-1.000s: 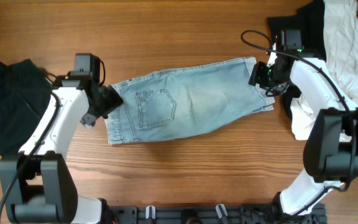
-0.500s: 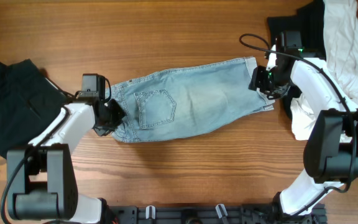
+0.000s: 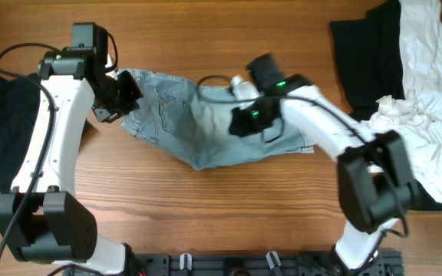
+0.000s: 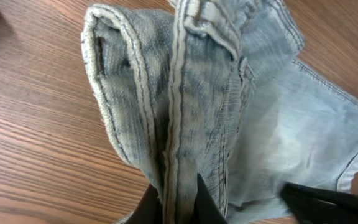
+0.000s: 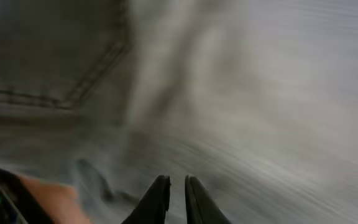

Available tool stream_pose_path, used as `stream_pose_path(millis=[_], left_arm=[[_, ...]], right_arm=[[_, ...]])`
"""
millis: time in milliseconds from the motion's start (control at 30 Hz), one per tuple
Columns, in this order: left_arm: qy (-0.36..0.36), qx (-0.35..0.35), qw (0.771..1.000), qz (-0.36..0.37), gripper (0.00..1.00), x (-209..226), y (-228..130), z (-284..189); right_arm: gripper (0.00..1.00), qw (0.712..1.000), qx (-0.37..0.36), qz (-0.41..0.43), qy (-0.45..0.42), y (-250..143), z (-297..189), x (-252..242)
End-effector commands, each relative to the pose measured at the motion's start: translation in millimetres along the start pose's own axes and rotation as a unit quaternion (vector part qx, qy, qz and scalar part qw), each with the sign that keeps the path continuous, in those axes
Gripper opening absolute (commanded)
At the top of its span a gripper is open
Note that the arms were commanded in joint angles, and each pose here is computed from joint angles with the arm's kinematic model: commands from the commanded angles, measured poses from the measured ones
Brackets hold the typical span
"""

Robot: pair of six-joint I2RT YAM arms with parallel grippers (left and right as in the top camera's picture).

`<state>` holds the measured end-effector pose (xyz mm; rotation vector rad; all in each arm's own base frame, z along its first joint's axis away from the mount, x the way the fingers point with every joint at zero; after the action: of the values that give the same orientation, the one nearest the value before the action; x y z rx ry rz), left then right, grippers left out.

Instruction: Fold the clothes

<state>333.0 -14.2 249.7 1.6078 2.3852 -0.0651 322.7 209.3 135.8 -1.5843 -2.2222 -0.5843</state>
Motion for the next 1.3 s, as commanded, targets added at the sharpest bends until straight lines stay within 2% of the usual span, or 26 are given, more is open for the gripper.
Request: stream_pose_path(millis=[0,167,267,333,433,533,600,633,700,833,967,1267], left_arm=[[-0.041,-0.056,0.997,0.028,0.04,-5.7,3.5,-32.6],[-0.077,-0.139,0.986,0.045,0.04,-14.6,1.4,-84.6],[-0.091,-0.151,0.983,0.051,0.04,-16.7,-2.3,-93.1],[-0.091,-0.148,0.983,0.051,0.04,-16.6,-3.0,-92.6],[-0.092,-0.146,0.983,0.057,0.04,-20.5,-4.8,-91.7],[-0.094,-0.144,0.983,0.063,0.04,-24.1,-6.7,-90.8],[-0.094,-0.143,0.983,0.064,0.04,-24.7,-6.6,-90.1],[-0.093,-0.142,0.983,0.064,0.04,-24.7,-6.3,-89.3],[-0.093,-0.142,0.983,0.064,0.04,-24.6,-6.3,-89.1],[-0.099,-0.132,0.983,0.086,0.04,-38.8,-11.4,-83.6],[-0.103,-0.096,0.982,0.129,0.04,-69.1,-21.1,-61.1],[-0.125,-0.028,0.969,0.210,0.04,-153.9,-65.4,-6.2]], right_arm=[[0.15,0.997,0.060,0.013,0.039,-13.8,48.3,21.2],[0.15,0.997,0.062,0.001,0.051,-16.8,98.5,41.5],[0.15,0.996,0.020,-0.022,0.089,-4.0,101.6,54.9],[0.18,0.993,0.006,-0.035,0.113,2.1,98.0,60.4],[0.24,0.997,-0.031,-0.018,0.069,18.7,59.6,45.8],[0.27,0.996,-0.088,0.008,0.032,28.9,-10.2,25.1],[0.29,0.992,-0.120,0.040,-0.017,26.3,-51.3,4.5],[0.34,0.987,-0.129,0.073,-0.065,19.7,-75.0,-16.0],[0.36,0.980,-0.114,0.119,-0.112,9.6,-88.4,-41.0],[0.35,0.971,-0.061,0.179,-0.149,-18.5,-76.2,-79.4],[0.36,0.970,-0.035,0.191,-0.148,-43.7,-45.9,-93.3],[0.38,0.967,-0.025,0.206,-0.145,-69.5,-19.2,-107.2]])
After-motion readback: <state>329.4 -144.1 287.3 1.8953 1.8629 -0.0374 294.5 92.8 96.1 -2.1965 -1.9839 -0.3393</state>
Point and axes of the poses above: each gripper's point midway between its finger pads, its own z axis out along the fingers, its own x axis along the line the jaws close on, y = z × x, the point moved 10 cm from there along -z, back along the fingers, and after that the axes turned 6 degrees about z, right-handed, at the moved point
